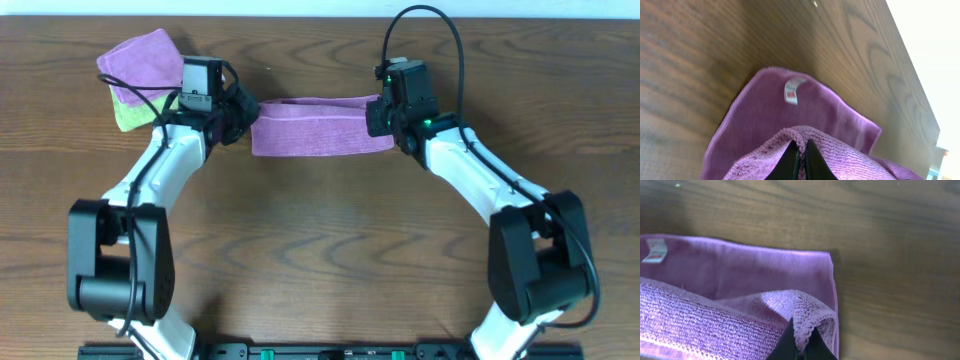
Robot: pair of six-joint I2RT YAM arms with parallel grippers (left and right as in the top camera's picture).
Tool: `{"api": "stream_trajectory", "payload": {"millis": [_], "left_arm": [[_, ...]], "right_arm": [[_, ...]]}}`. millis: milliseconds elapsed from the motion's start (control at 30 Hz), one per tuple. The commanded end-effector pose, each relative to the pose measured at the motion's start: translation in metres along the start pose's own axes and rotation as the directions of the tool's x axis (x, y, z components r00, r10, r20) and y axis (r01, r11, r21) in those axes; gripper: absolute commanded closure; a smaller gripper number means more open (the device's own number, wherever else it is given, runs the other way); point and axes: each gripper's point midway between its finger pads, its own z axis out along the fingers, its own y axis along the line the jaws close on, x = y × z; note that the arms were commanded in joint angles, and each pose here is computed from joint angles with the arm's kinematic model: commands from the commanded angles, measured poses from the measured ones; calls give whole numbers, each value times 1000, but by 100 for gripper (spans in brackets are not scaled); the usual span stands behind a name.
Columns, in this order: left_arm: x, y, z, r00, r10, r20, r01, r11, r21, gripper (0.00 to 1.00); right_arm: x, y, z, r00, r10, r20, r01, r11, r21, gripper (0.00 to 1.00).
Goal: Fold the cloth
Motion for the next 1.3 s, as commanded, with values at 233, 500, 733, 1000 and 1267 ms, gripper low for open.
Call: {"api": "stream_trajectory", "payload": {"millis": [233,500,733,1000,1267], "left_arm": [[-16,10,35,998,-4,68,4,1000,3,94],[-19,21,55,996,-11,84,11,1000,-2,94],[-24,29,62,993,-9,114,12,1000,-26,94],[-39,36,56,986,34,164,-25,998,-57,60],[-69,-21,5,954,128,272,-145,988,43,53]], "right_arm": [[7,-12,34,999,-28,24,26,997,67,99],[10,-16,53,998,-42,44,38,996,86,99],[17,-22,68,998,-36,42,31,995,95,99],[24,-24,67,999,-42,12,41,994,99,44],[-21,-19,-10,997,4,78,-11,996,88,12]]}}
